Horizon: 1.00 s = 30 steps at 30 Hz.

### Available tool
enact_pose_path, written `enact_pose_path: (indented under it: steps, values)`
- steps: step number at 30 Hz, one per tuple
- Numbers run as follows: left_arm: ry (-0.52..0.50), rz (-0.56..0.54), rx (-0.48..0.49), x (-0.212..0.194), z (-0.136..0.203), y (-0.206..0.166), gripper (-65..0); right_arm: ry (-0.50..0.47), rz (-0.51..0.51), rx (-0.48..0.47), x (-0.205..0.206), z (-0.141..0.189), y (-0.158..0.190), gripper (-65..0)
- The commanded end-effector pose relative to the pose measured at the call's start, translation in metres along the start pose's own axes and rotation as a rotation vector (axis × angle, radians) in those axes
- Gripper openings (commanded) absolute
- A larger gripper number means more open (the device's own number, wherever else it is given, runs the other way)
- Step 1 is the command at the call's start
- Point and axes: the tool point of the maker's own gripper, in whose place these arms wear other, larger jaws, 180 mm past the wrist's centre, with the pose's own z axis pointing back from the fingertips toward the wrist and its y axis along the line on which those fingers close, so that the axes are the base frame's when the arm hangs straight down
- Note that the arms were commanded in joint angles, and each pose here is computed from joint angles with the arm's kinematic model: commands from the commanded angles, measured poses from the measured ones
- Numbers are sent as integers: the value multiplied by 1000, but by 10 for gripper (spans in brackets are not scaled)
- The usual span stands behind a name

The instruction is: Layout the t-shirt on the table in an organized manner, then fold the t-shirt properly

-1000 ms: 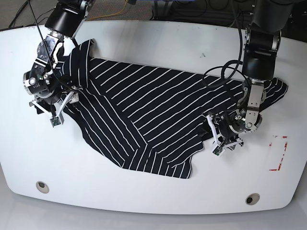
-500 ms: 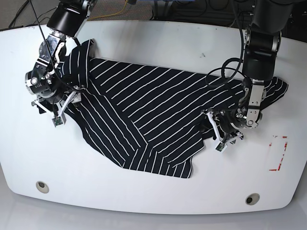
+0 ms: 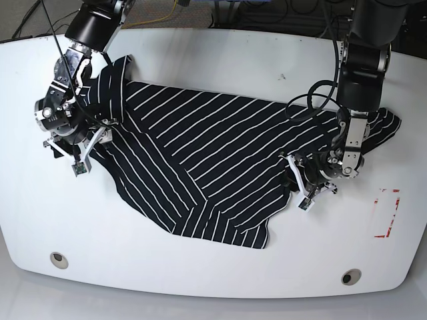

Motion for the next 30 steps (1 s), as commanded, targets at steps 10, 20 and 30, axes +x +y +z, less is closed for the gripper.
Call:
enact_pose_path:
  steps: [10,20,30]
  values:
    - [-33,-12,27,15,5,11,-627,-55,-4,-50,15,11,-18,-178]
    - [-147,-25,59,47,24,16,-627,-46,1,-50,9,13,-16,-178]
    - [-291,-101,77,89,53,2,-627,-36,5,-52,4,14,-15,-178]
